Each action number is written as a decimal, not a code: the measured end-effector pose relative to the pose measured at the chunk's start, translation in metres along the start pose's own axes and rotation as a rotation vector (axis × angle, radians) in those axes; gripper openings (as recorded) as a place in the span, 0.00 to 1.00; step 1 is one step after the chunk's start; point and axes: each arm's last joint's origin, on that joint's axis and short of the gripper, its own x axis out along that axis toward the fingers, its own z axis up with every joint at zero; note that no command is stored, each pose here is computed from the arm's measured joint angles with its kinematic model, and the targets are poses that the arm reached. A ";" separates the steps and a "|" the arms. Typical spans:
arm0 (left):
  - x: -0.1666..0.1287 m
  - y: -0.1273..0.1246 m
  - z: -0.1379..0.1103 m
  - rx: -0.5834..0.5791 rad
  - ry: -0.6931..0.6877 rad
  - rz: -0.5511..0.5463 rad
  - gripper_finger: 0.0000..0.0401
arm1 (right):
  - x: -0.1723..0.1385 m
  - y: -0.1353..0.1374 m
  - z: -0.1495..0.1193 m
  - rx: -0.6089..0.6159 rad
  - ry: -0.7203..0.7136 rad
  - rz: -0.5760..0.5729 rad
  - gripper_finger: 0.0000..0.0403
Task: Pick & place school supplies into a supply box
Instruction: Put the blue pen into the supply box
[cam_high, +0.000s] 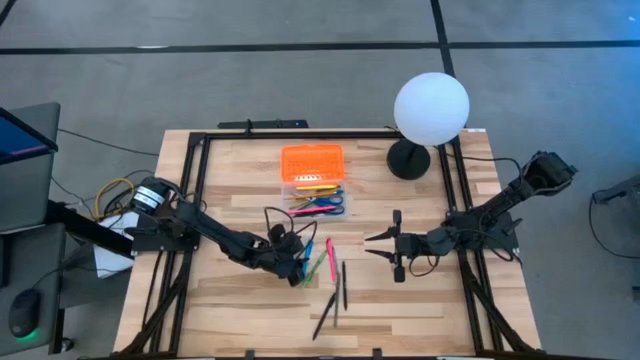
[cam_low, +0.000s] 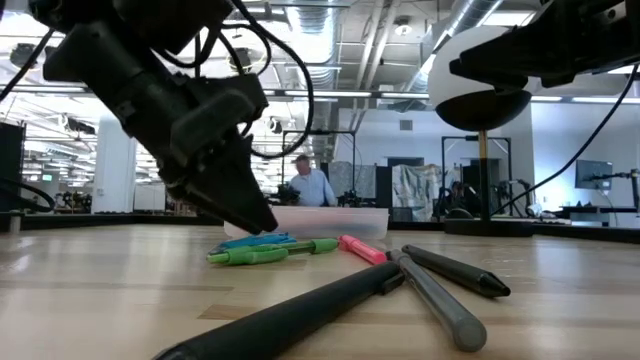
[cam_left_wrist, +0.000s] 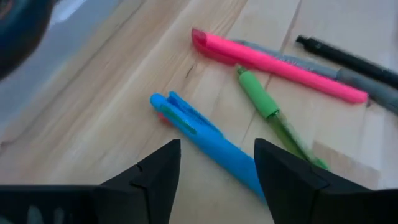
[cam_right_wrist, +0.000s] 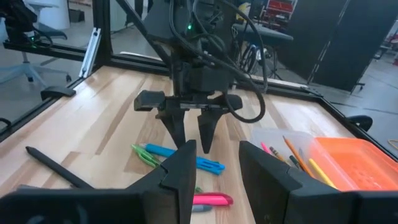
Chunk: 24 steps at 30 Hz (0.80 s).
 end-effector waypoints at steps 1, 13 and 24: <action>0.002 0.000 -0.001 -0.008 0.002 0.002 0.50 | 0.000 0.000 0.000 0.000 0.000 0.000 0.29; 0.021 -0.005 -0.010 -0.017 0.025 0.027 0.49 | 0.000 0.000 -0.001 0.005 0.012 0.001 0.29; 0.011 -0.016 0.008 0.225 0.268 0.143 0.41 | 0.000 0.000 -0.002 0.000 0.021 0.002 0.29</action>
